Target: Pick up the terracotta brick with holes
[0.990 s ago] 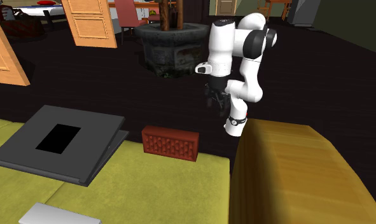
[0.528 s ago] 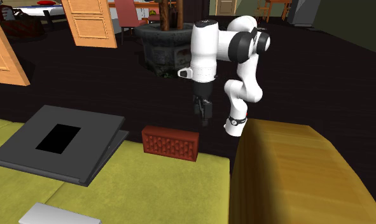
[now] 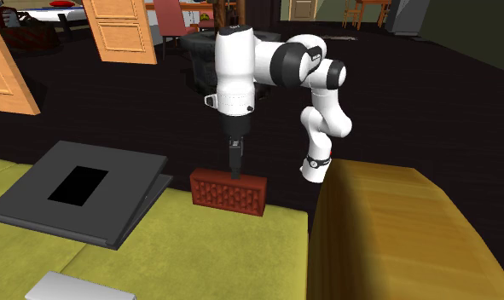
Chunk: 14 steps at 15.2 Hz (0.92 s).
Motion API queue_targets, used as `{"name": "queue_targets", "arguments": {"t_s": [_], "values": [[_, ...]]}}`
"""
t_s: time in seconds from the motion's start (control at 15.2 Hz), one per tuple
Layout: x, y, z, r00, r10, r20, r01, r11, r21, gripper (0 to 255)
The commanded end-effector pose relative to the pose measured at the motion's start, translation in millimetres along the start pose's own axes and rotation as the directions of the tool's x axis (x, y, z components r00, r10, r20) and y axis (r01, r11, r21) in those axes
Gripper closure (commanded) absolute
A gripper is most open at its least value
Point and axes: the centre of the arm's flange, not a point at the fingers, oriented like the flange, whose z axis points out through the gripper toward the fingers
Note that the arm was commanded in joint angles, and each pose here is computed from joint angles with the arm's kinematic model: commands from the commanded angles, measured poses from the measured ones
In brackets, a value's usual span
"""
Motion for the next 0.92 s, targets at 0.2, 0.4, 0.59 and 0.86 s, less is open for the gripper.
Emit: {"name": "queue_targets", "arguments": {"t_s": [0.2, 0.4, 0.59, 0.86], "values": [[26, -9, 14, 0.997, 0.072, -0.003, -0.072, 0.997, 0.006, 0], [26, -8, 30, 0.997, 0.072, -0.003, -0.072, 0.997, 0.006, 0], [26, -7, 43, 0.997, 0.072, -0.003, -0.072, 0.997, 0.006, 0], [25, -6, 43, 0.997, 0.072, -0.003, -0.072, 0.997, 0.005, 255]]}}
